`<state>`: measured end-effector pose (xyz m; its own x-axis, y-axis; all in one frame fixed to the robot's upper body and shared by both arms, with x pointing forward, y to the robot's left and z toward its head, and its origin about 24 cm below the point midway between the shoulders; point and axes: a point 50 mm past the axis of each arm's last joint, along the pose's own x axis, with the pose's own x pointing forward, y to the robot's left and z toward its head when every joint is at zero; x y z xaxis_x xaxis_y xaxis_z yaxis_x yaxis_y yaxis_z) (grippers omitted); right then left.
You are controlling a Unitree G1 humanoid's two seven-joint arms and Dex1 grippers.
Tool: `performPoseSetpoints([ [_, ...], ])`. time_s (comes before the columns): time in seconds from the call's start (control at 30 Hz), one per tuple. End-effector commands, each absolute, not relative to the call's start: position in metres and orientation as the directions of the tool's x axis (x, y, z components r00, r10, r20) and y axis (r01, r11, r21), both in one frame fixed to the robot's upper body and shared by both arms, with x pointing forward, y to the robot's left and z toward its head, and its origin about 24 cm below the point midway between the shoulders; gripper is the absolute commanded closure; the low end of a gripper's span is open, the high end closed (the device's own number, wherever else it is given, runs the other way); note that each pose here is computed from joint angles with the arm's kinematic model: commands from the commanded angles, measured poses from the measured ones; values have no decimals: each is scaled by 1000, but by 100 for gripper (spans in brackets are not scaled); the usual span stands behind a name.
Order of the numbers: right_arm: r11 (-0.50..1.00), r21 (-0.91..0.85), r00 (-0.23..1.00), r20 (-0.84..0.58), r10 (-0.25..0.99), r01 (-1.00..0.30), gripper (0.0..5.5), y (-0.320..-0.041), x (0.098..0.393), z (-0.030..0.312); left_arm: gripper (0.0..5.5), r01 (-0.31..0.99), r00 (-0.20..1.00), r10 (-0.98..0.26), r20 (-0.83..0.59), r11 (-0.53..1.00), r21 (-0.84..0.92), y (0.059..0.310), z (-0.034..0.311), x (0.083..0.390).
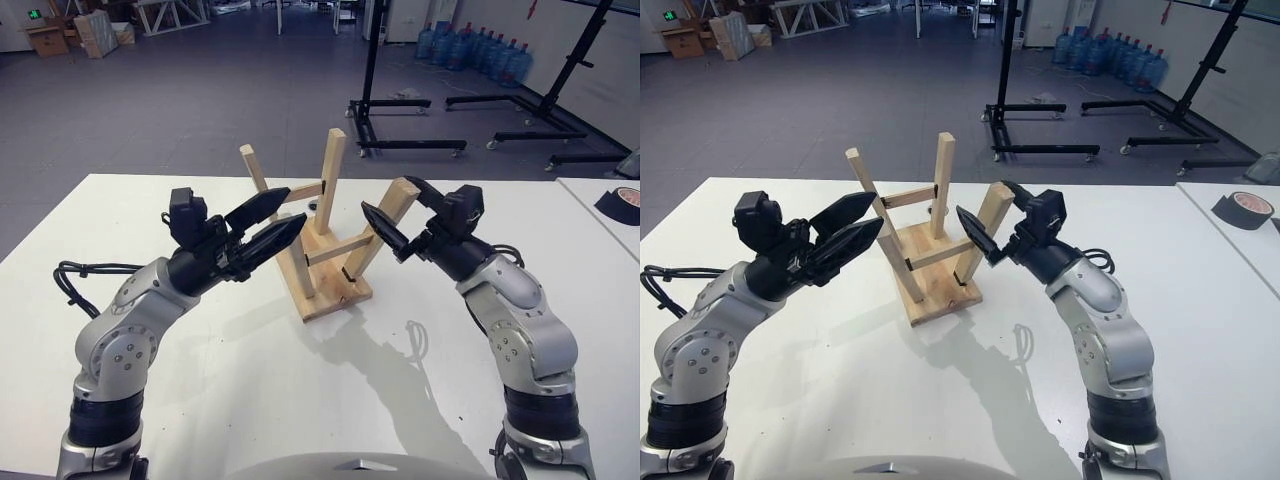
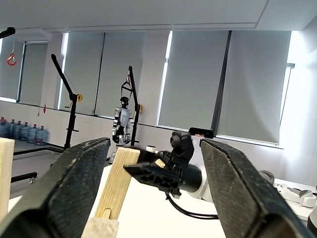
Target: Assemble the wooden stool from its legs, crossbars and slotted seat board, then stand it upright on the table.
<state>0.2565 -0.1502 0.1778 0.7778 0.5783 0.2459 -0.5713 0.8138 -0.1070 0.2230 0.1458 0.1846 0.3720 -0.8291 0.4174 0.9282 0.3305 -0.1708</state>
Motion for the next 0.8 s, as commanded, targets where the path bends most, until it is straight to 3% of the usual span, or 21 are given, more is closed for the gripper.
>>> performPoseSetpoints([
  [0.03, 844, -364, 780, 355, 516, -393, 80, -144, 265, 212, 219, 930, 367, -839, 403, 332, -156, 143, 184, 223],
  [0.13, 787, -559, 753, 393, 528, -261, 80, -135, 265, 224, 219, 929, 369, -838, 402, 334, -157, 142, 183, 224],
  [0.27, 589, -800, 664, 379, 645, -116, 80, -114, 258, 226, 219, 927, 375, -836, 402, 340, -158, 142, 182, 224],
  [0.33, 472, -881, 635, 344, 691, -36, 80, -105, 256, 212, 219, 928, 374, -836, 403, 338, -159, 141, 182, 224],
  [0.4, 359, -933, 695, 238, 679, -31, 80, -105, 266, 170, 219, 930, 367, -838, 403, 331, -160, 140, 182, 224],
  [0.47, 203, -959, 787, -31, 616, -196, 80, -116, 275, 104, 219, 934, 357, -843, 402, 318, -162, 138, 182, 225],
  [0.5, 120, -935, 789, -209, 577, -335, 80, -122, 271, 74, 219, 935, 354, -845, 401, 314, -164, 138, 182, 225],
  [0.57, 98, -800, 709, -458, 535, -591, 80, -125, 255, 36, 219, 936, 352, -847, 399, 310, -167, 138, 182, 225],
  [0.63, 140, -674, 612, -538, 579, -725, 80, -117, 244, 28, 219, 935, 354, -846, 399, 311, -170, 139, 182, 225],
  [0.8, 178, -642, 591, -514, 621, -746, 80, -117, 247, 38, 219, 935, 353, -847, 397, 309, -172, 138, 181, 226],
])
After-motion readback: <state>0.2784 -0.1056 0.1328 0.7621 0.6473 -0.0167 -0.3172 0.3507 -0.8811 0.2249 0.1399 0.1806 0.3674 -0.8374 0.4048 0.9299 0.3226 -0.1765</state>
